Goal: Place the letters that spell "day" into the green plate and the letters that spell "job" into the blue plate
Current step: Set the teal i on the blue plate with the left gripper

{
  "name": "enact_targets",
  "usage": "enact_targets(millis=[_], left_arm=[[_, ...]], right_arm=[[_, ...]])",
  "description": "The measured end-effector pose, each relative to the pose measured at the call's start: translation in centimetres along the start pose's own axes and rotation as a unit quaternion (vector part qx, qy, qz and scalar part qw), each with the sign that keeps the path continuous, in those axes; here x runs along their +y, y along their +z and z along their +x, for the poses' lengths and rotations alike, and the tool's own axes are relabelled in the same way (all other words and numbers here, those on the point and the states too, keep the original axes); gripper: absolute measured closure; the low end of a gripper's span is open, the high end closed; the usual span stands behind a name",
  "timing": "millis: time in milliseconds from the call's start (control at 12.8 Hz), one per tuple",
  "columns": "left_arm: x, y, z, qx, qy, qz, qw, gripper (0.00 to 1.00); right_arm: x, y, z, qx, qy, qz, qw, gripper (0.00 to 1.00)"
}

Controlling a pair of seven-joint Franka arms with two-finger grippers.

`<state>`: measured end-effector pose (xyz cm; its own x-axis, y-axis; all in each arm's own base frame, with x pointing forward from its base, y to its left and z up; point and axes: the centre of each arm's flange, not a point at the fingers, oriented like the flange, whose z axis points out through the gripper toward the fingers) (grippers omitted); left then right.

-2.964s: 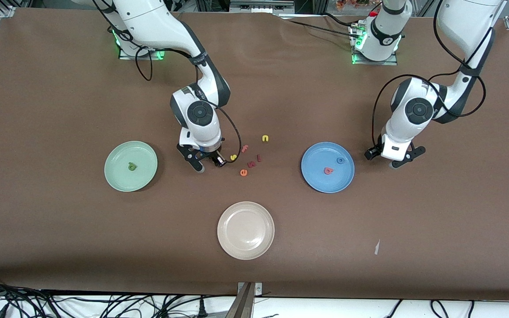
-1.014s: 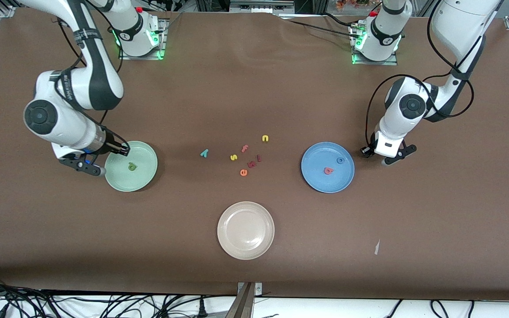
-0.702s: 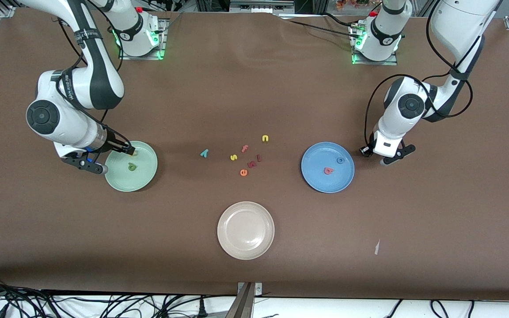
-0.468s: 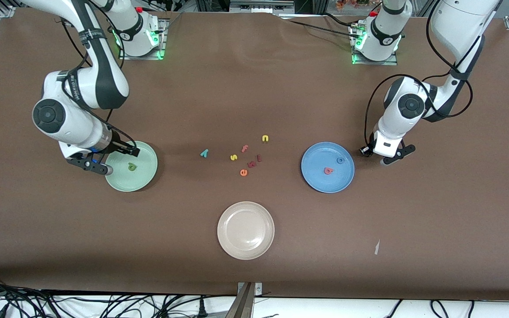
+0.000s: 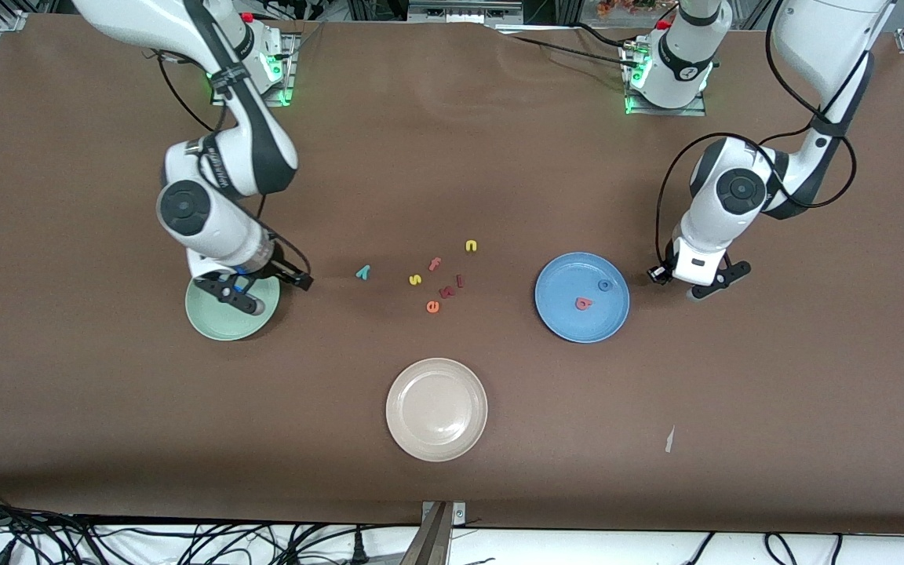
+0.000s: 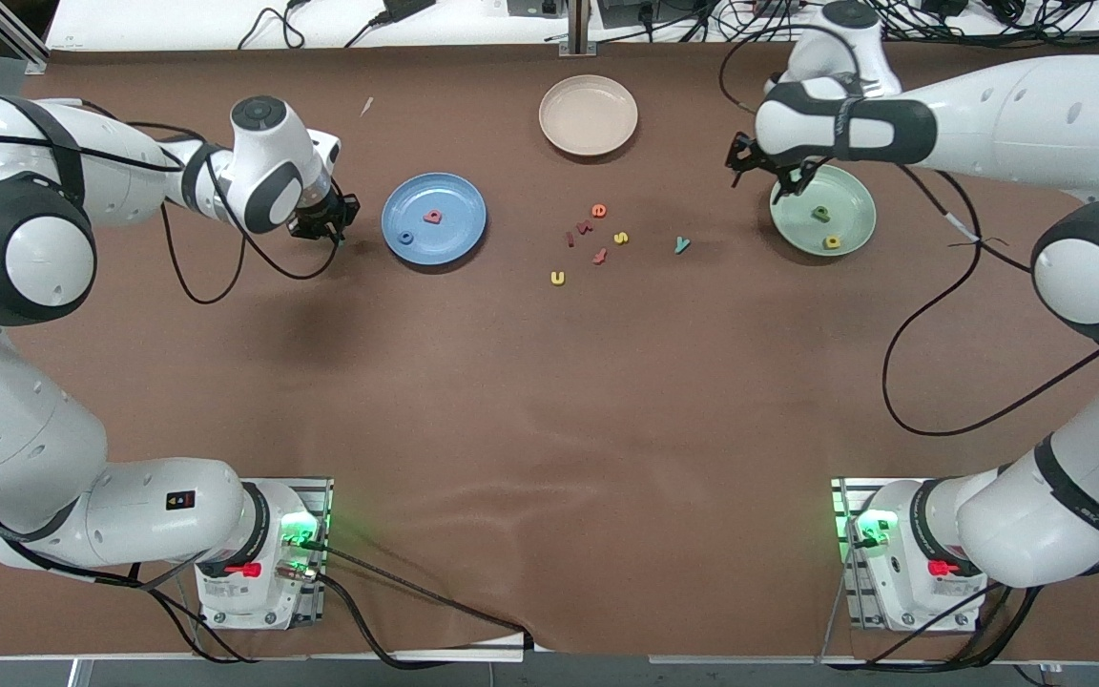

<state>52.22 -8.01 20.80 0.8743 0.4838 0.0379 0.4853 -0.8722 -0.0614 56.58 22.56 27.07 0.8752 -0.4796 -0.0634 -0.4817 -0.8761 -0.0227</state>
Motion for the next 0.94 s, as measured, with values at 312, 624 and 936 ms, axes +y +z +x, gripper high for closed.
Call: enact_targets(millis=[312,624,936], left_arm=[[4.4,-4.8,1.3,-0.029,-0.032,-0.008,0.999,0.90],[9.5,-6.4,-3.0,-0.041,-0.076,-0.028,0.996,0.90],[13.1,-7.8,-6.5,-0.045,-0.098,-0.041,0.993,0.90]], right_arm=[[-4.8,3.7,-5.7,0.010,0.026,0.008,1.000,0.21],[-5.4,6.5,-6.7,0.017,0.029,0.013,0.999,0.21],[-5.7,7.7,-7.3,0.020,0.022,0.016,0.999,0.21]])
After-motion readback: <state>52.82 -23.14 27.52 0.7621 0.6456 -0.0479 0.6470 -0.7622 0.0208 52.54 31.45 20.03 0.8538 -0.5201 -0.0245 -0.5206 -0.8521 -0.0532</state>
